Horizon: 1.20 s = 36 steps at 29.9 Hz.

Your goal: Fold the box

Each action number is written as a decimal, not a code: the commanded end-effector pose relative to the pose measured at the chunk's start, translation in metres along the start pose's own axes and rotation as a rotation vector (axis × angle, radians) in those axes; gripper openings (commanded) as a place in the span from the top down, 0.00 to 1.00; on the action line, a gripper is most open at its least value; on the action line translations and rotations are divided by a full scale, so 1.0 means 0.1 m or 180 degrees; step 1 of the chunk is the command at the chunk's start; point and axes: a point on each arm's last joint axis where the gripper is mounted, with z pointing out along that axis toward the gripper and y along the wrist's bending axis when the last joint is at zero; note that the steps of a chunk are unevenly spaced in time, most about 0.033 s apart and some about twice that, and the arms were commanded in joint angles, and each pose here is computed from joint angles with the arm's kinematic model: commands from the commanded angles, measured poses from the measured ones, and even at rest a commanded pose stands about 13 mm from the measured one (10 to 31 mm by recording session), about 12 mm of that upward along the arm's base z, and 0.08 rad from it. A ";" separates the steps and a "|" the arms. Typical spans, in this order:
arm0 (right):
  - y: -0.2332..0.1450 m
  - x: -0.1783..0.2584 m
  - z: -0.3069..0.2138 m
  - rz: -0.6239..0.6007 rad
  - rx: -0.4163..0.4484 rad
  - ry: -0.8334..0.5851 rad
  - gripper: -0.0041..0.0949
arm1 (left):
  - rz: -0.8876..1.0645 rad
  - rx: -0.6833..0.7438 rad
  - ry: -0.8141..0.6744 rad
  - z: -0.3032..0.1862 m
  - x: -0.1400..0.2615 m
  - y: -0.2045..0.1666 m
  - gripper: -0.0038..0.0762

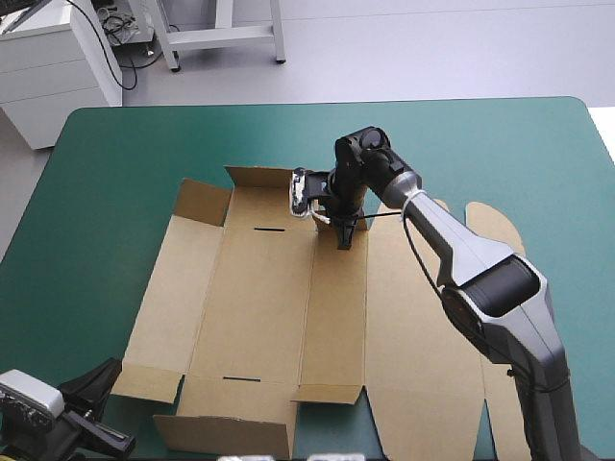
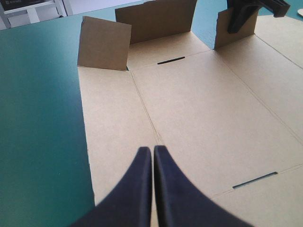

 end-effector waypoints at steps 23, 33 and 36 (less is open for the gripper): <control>-0.17 -0.03 -0.74 0.0096 0.0756 -0.0011 0.42 | -0.0023 0.0032 -0.0322 -0.05 -0.11 0.00 0.96; -0.11 0.03 -1.96 0.1348 0.1613 -0.0643 0.53 | -0.0023 0.0032 -0.0322 -0.05 -0.11 0.00 0.96; 0.02 0.13 -2.36 0.1630 0.1793 -0.0867 0.55 | -0.0013 0.0021 -0.0323 -0.05 -0.11 0.00 0.96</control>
